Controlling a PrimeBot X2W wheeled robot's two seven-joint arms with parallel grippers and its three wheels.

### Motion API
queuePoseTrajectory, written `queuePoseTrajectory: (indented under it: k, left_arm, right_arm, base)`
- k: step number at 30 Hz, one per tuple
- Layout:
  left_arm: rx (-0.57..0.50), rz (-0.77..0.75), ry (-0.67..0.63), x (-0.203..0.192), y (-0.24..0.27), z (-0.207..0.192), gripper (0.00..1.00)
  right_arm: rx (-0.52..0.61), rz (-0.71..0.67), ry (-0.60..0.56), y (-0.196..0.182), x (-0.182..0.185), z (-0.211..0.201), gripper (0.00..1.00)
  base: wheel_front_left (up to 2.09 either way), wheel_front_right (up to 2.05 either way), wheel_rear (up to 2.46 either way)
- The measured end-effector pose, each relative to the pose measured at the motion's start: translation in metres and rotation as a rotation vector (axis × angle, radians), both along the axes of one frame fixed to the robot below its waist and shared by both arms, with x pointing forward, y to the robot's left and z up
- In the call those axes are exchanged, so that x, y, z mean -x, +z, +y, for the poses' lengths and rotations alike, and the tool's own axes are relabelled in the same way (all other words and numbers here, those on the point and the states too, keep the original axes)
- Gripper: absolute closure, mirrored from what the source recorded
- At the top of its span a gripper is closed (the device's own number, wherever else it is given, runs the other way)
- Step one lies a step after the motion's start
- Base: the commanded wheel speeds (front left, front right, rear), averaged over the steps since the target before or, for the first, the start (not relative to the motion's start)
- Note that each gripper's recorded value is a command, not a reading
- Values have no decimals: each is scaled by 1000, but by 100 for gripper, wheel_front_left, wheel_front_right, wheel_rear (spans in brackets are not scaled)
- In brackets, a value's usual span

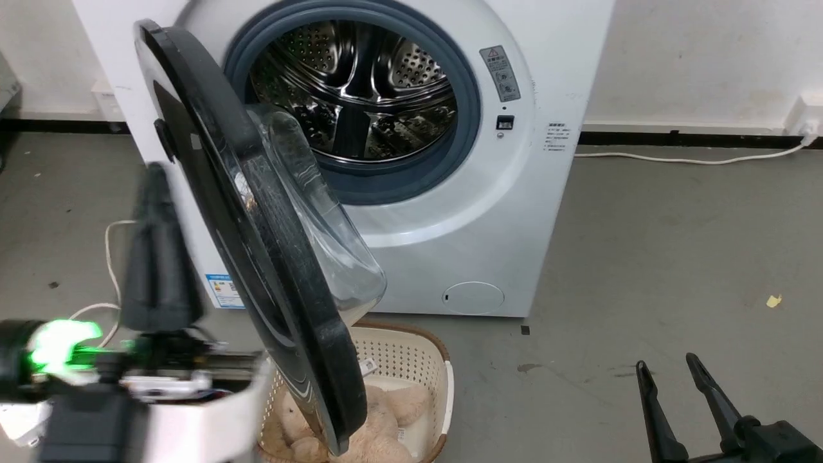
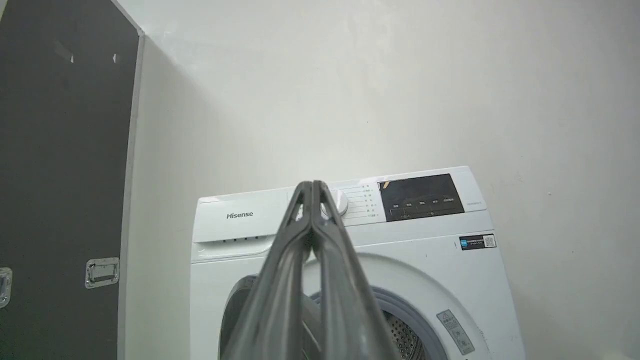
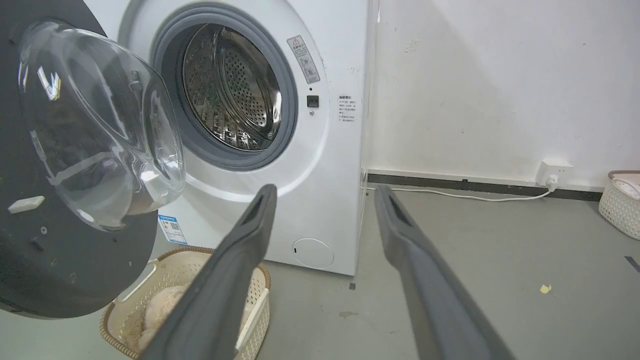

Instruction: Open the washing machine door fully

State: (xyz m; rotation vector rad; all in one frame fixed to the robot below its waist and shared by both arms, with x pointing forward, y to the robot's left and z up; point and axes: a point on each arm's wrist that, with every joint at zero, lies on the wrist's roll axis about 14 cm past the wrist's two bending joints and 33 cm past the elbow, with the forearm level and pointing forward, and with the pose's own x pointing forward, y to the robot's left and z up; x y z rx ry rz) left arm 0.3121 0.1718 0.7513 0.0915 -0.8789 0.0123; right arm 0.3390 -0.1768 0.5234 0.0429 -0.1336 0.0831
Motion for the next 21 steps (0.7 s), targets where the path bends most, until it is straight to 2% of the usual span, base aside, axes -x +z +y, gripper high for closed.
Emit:
queuePoseTrajectory:
  k: [3, 9, 15, 16, 17, 21]
  left_arm:
    - [-62, 13, -73, 2, 4, -33, 100]
    - [-85, 75, -200, 3, -8, -73, 100]
    - [-76, 284, -368, 0, -66, -118, 100]
    - [-76, 284, -368, 0, -66, -118, 100]
    - [-72, 368, -397, -5, -87, -127, 100]
    - [-61, 484, -414, -11, -117, -133, 100]
  right_arm:
    - [-1, -3, -11, 0, 2, -3, 0]
    - [-1, -3, -18, 0, 3, -5, 0]
    - [-7, 1, -17, -1, 2, -5, 0]
    - [-7, 1, -17, -1, 2, -5, 0]
    - [-7, 5, -14, -2, 1, -4, 0]
    - [-7, 12, -10, -5, 0, -3, 0]
  base:
    - [0, 0, 0]
    - [0, 0, 0]
    - [0, 0, 0]
    - [0, 0, 0]
    - [0, 0, 0]
    - [0, 0, 0]
